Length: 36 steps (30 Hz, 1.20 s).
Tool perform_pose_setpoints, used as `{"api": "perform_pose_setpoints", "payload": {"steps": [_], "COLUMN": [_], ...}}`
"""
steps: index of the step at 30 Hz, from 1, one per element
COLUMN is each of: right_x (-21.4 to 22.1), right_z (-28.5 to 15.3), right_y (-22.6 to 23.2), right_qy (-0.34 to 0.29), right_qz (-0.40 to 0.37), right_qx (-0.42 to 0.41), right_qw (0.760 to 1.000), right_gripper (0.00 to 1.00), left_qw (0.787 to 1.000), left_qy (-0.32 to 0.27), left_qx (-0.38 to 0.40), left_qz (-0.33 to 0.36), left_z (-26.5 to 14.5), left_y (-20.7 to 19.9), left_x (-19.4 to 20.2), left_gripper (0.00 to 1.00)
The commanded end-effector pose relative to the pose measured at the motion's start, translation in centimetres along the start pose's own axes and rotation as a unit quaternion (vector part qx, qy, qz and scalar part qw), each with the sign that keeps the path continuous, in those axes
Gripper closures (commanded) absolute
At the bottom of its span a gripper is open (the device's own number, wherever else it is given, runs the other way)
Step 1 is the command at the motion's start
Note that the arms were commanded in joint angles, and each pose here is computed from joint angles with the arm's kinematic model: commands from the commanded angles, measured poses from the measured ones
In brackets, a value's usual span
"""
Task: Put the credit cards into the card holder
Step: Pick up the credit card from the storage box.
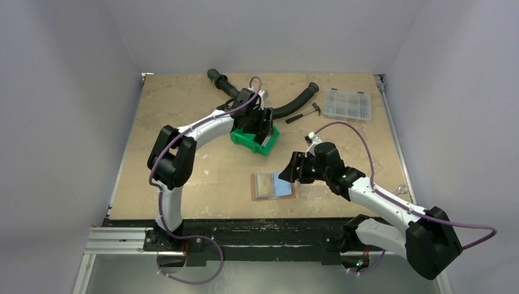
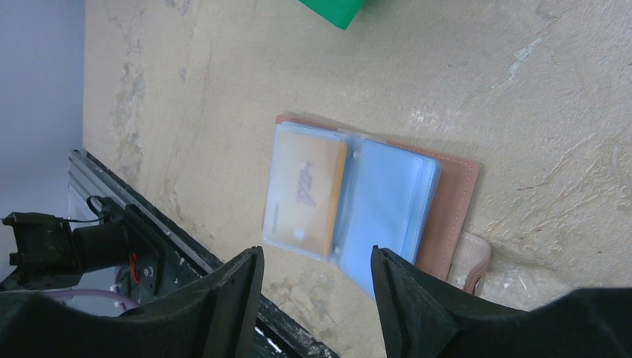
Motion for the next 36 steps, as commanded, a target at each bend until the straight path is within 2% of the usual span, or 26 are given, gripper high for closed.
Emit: {"api": "perform_pose_setpoints", "payload": {"steps": [1, 3, 7, 12, 18, 24, 36], "right_x": [-1.1, -1.0, -0.8, -0.8, -0.8, -0.8, -0.8], "right_z": [0.0, 0.0, 0.0, 0.1, 0.2, 0.4, 0.3], "right_y": [0.7, 0.7, 0.5, 0.5, 0.6, 0.6, 0.7], "right_qy": [-0.018, -0.018, -0.016, -0.017, -0.015, -0.014, -0.013], "right_qz": [-0.004, -0.003, -0.001, 0.000, 0.000, 0.001, 0.001], "right_qx": [-0.016, -0.016, -0.014, -0.015, -0.017, -0.017, -0.020], "right_qw": [1.000, 1.000, 1.000, 1.000, 1.000, 1.000, 1.000], "right_gripper": [0.38, 0.38, 0.38, 0.38, 0.38, 0.38, 0.38], "left_qw": [1.000, 0.999, 0.998, 0.998, 0.997, 0.995, 0.998], "left_qy": [0.000, 0.011, 0.023, 0.014, -0.001, -0.007, -0.015], "left_qx": [0.026, 0.030, 0.055, 0.067, 0.080, 0.094, 0.066], "left_qz": [0.001, -0.002, -0.012, -0.015, -0.015, -0.016, -0.012], "left_z": [0.5, 1.0, 1.4, 0.7, -0.8, -1.5, -1.6], "left_y": [-0.7, -0.6, -1.2, -1.9, -2.8, -3.4, -2.6], "left_x": [-0.8, -0.2, 0.5, 0.0, -1.0, -1.5, -2.0], "left_gripper": [0.29, 0.25, 0.25, 0.31, 0.41, 0.59, 0.85]}}
Point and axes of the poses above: each gripper's point midway between its finger pads, its own z axis out along the fingers, its own y axis along the line the jaws close on, x = y × z, the point moved 1 cm from there along -z, back along the fingers, and after that the axes turned 8 degrees about -z, right-handed, at the moved point
